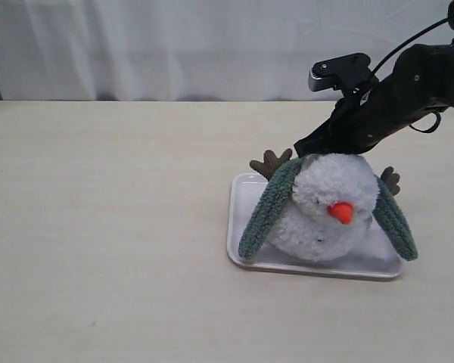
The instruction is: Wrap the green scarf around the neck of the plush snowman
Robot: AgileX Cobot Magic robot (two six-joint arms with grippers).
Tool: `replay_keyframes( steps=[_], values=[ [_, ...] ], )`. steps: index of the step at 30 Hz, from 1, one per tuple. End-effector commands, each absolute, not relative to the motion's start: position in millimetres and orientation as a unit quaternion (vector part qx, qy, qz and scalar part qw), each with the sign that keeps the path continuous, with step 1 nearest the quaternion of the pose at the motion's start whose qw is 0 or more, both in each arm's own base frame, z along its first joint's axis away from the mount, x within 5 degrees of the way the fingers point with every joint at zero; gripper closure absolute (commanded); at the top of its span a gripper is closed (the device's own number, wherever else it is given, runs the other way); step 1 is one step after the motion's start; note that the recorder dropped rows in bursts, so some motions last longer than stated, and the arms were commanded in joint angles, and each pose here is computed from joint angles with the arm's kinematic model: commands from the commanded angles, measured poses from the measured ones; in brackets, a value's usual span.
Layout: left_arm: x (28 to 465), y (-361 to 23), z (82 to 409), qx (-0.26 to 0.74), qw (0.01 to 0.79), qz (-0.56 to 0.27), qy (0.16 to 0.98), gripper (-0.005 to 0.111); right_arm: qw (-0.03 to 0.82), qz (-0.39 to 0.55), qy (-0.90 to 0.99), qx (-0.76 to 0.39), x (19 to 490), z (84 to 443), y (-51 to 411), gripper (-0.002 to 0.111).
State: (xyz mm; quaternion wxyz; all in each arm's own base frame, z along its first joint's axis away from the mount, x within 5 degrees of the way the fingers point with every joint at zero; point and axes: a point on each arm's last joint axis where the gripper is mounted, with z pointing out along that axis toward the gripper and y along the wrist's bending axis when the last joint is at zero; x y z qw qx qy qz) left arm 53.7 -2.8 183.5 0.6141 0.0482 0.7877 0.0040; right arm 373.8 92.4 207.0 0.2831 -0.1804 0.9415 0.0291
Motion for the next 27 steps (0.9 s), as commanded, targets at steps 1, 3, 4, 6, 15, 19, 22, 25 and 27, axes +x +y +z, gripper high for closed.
replay_keyframes(
  steps=[1, 3, 4, 6, 15, 19, 22, 25, 27],
  values=[
    [54, -3, 184, 0.05, 0.619, 0.001, 0.784, 0.107, 0.268, 0.025, 0.944, -0.191, 368, 209, 90, 0.104],
    [54, -3, 184, 0.05, 0.619, 0.001, 0.784, 0.107, 0.278, 0.025, 0.941, -0.193, 366, 218, 91, 0.104],
    [54, -3, 184, 0.05, 0.619, 0.001, 0.784, 0.107, 0.283, 0.026, 0.939, -0.192, 365, 222, 91, 0.104],
    [54, -3, 184, 0.05, 0.619, 0.001, 0.784, 0.107, 0.297, 0.036, 0.935, -0.193, 362, 233, 92, 0.104],
    [54, -3, 184, 0.05, 0.619, 0.001, 0.784, 0.107, 0.28, 0.065, 0.938, -0.192, 343, 255, 92, 0.076],
    [54, -3, 184, 0.05, 0.619, 0.001, 0.784, 0.107, 0.278, 0.067, 0.939, -0.192, 337, 263, 91, 0.064],
    [54, -3, 184, 0.05, 0.619, 0.001, 0.784, 0.107, 0.268, 0.064, 0.941, -0.194, 333, 267, 90, 0.061],
    [54, -3, 184, 0.05, 0.619, 0.001, 0.784, 0.107, 0.266, 0.069, 0.946, -0.174, 329, 272, 88, 0.061],
    [54, -3, 184, 0.05, 0.619, 0.001, 0.784, 0.107, 0.265, 0.069, 0.946, -0.175, 323, 280, 87, 0.061]
  ],
)
